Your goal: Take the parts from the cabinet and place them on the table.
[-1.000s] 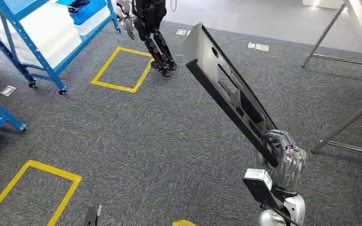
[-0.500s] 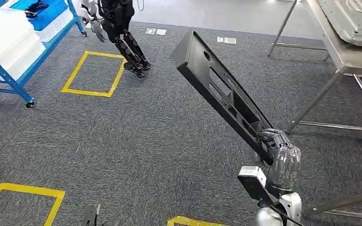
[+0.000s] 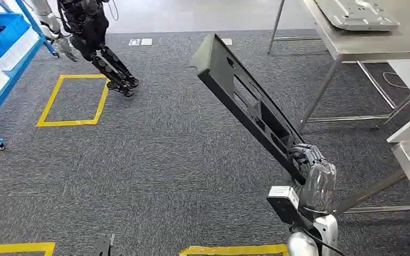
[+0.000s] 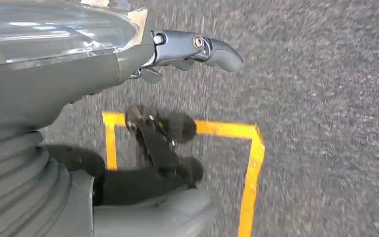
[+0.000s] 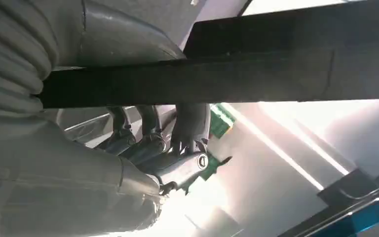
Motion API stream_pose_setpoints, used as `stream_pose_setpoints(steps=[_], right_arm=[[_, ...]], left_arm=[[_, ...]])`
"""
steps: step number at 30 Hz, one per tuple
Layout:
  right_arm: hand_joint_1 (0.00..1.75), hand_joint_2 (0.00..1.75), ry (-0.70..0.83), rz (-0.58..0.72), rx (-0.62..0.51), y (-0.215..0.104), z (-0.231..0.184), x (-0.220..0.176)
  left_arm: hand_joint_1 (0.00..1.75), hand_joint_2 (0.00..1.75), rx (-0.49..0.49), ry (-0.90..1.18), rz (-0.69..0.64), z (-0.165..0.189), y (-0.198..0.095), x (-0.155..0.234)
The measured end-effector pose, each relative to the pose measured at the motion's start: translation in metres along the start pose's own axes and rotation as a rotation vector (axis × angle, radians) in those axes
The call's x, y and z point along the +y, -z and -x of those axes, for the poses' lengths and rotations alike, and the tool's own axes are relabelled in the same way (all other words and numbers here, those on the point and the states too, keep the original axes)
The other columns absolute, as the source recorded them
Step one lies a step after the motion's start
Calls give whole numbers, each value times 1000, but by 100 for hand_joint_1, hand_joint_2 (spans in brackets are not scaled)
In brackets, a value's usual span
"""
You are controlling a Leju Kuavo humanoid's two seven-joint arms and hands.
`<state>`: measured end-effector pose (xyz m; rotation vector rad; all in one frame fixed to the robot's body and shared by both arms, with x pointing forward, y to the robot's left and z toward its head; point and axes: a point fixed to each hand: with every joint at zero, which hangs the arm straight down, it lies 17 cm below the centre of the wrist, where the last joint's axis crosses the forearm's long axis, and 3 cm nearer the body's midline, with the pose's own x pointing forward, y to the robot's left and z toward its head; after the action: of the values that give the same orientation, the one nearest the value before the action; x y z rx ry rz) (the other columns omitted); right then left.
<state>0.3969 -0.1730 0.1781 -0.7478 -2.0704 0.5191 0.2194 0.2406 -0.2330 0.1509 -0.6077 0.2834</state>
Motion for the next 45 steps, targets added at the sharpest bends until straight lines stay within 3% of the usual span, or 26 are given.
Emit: stream_pose_setpoints(steps=[15,45], right_arm=[[175,175,0,-6,2,-3,0,1],[175,175,1,-3,-20,2,-6,3]], left_arm=[[0,175,-25,14,-14,-6,1,2],[0,175,-50,-63,96,-11,-4,-17]])
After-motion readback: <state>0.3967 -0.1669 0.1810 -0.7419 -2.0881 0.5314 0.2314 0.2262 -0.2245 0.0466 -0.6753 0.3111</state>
